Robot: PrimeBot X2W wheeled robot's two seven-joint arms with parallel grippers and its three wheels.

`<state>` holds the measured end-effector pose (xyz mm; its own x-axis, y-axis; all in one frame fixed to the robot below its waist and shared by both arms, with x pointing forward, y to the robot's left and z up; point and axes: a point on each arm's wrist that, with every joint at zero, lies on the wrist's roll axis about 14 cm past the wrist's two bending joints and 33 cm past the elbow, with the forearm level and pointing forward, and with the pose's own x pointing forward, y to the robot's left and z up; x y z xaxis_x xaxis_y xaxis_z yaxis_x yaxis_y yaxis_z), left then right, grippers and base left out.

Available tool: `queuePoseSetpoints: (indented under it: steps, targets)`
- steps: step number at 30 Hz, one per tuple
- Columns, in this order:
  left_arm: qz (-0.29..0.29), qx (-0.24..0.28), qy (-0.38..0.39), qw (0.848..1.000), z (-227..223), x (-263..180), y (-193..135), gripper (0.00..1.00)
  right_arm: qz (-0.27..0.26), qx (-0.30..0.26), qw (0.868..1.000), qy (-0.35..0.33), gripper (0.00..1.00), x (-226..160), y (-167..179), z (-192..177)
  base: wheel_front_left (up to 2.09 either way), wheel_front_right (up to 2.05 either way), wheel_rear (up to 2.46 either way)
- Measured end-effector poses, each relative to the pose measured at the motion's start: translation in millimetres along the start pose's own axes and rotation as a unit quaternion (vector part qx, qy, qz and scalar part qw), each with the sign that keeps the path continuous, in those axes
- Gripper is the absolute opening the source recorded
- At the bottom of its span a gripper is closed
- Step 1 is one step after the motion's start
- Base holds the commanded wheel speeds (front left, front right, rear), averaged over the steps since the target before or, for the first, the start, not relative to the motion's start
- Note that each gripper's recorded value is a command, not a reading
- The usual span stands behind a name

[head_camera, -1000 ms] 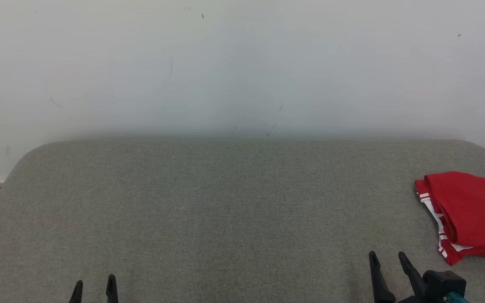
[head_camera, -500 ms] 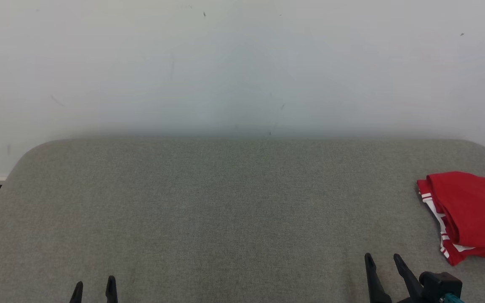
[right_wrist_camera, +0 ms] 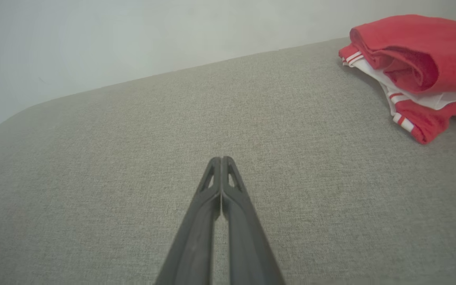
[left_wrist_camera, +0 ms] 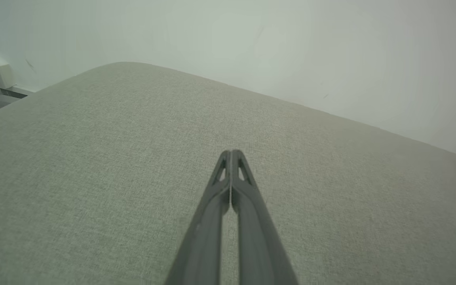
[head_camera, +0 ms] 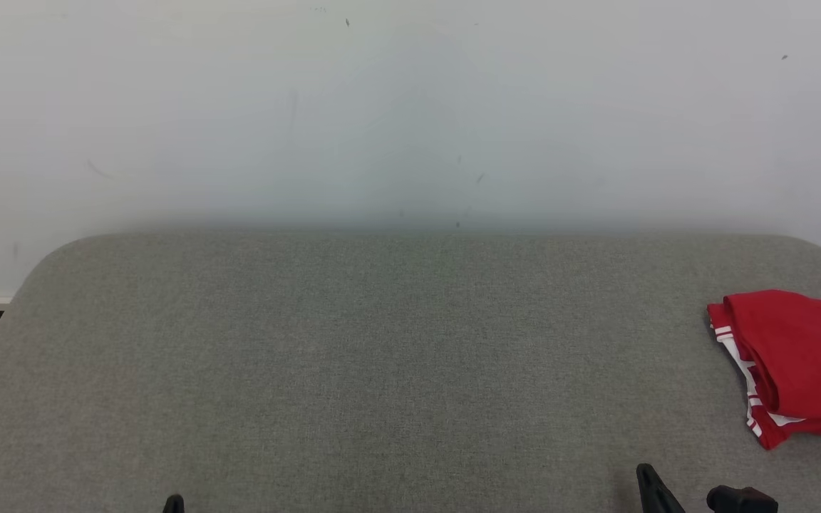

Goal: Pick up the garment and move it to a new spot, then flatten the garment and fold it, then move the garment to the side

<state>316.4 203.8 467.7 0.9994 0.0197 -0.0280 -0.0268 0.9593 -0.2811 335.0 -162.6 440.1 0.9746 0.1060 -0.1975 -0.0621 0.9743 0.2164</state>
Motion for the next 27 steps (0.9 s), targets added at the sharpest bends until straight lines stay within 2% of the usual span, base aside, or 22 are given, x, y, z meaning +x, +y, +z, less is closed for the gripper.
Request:
queuePoseSetpoints:
  steps: [13, 27]
  targets:
    - [0.026, -0.105, 0.012, 0.994, 0, 10, 7, 0.0, -0.016, 0.115, 0.993, -0.014, 0.0, 4, -7, 9, 0.0, 0.0, 0.0]
    - [0.036, -0.205, 0.014, 0.978, 5, 24, 7, 0.0, -0.02, 0.223, 0.974, -0.036, 0.0, 10, -11, 23, 0.0, 0.0, 0.0]
